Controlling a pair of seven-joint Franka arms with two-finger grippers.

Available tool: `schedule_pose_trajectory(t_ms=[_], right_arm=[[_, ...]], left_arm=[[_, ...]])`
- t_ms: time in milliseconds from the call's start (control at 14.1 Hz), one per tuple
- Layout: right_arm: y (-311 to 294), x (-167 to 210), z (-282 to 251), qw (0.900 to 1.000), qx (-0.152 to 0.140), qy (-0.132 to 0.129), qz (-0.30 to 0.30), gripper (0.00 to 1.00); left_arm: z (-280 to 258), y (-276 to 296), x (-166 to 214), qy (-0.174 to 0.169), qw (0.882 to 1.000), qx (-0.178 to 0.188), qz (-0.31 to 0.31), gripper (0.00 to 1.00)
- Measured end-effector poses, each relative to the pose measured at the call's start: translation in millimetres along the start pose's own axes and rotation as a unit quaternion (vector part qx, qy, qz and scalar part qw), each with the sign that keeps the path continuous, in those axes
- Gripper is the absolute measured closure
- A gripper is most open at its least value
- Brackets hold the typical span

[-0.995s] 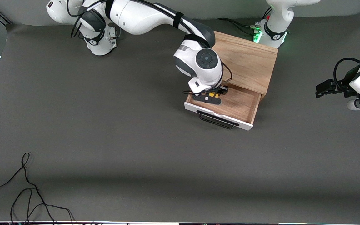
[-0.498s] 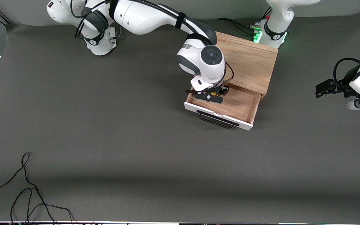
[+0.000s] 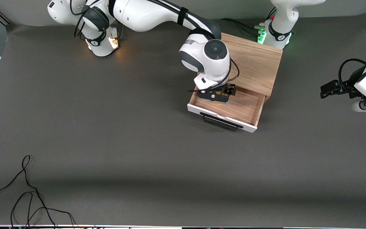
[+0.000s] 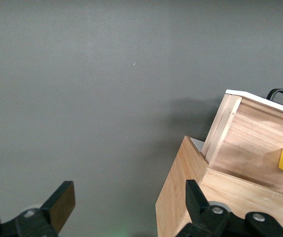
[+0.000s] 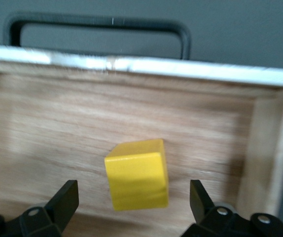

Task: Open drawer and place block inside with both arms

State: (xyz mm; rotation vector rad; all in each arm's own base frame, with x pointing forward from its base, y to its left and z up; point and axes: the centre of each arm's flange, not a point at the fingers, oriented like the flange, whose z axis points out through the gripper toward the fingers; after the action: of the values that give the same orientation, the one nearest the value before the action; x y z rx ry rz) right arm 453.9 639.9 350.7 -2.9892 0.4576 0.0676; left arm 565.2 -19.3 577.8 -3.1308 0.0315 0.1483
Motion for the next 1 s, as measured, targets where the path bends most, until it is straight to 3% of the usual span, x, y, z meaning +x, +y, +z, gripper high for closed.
schedule_pose_trajectory(t_ms=[284,498,782,995], right_arm=[[25.7,49.1,-71.5,0.999,0.004,0.01,0.035,0.0],[67.3,106.5,-118.3,0.998,0.0,0.009,0.058,0.0],[170.9,206.9,-195.0,0.995,0.029,-0.02,0.097,0.0],[255.8,252.9,-251.2,0.995,0.031,-0.006,0.092,0.0]], left_arm=[[0.5,-2.4,0.3,0.0,1.0,0.0,-0.002,0.0],[0.9,-2.3,0.5,-0.001,1.0,0.0,-0.002,0.0],[0.9,-1.3,0.5,-0.001,1.0,0.0,-0.001,0.0],[0.9,0.5,0.5,-0.001,1.0,0.0,0.001,0.0]])
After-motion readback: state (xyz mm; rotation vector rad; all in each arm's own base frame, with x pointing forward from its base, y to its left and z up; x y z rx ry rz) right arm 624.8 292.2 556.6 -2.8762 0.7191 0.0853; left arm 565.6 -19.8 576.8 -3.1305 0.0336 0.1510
